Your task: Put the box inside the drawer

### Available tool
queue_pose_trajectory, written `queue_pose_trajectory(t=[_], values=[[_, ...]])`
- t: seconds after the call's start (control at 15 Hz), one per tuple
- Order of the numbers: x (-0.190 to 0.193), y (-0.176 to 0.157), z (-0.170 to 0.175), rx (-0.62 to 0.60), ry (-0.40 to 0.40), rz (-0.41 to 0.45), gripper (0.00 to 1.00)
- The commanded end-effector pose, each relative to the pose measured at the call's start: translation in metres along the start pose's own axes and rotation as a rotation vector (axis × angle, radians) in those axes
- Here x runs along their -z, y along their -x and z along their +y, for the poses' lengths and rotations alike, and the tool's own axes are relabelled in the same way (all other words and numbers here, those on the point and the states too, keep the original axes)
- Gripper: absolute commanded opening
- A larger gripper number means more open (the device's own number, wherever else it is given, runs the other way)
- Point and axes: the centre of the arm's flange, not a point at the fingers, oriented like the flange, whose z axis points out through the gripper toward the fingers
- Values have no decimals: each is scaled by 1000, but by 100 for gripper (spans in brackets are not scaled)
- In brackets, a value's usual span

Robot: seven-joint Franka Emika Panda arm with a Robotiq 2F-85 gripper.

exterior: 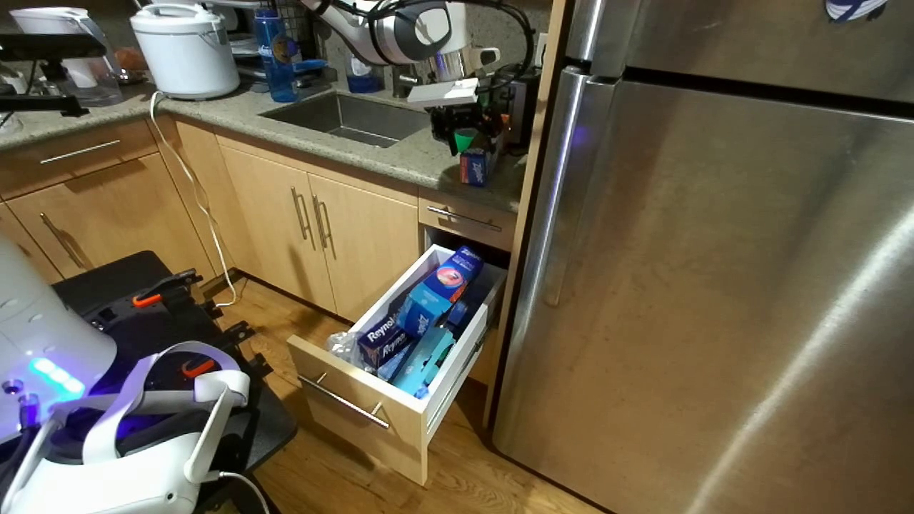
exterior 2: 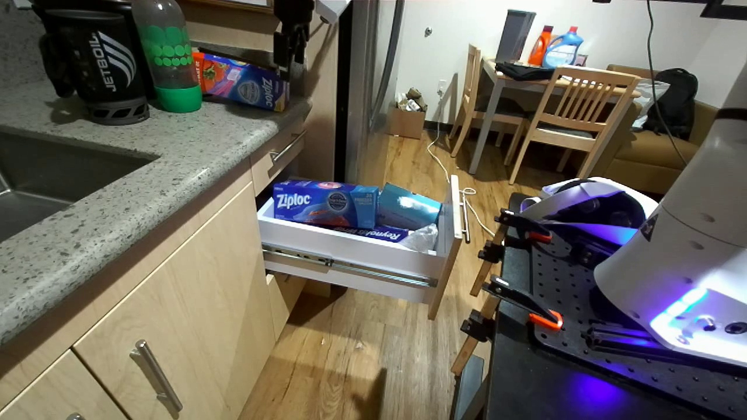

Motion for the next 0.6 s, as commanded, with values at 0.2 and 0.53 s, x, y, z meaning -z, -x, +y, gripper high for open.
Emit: queue_pose_trajectory(t=[0.2,0.53], values=[[-18,-3,12,-11,-52,44,100],[-22,-9,16,-11,-38,72,100]])
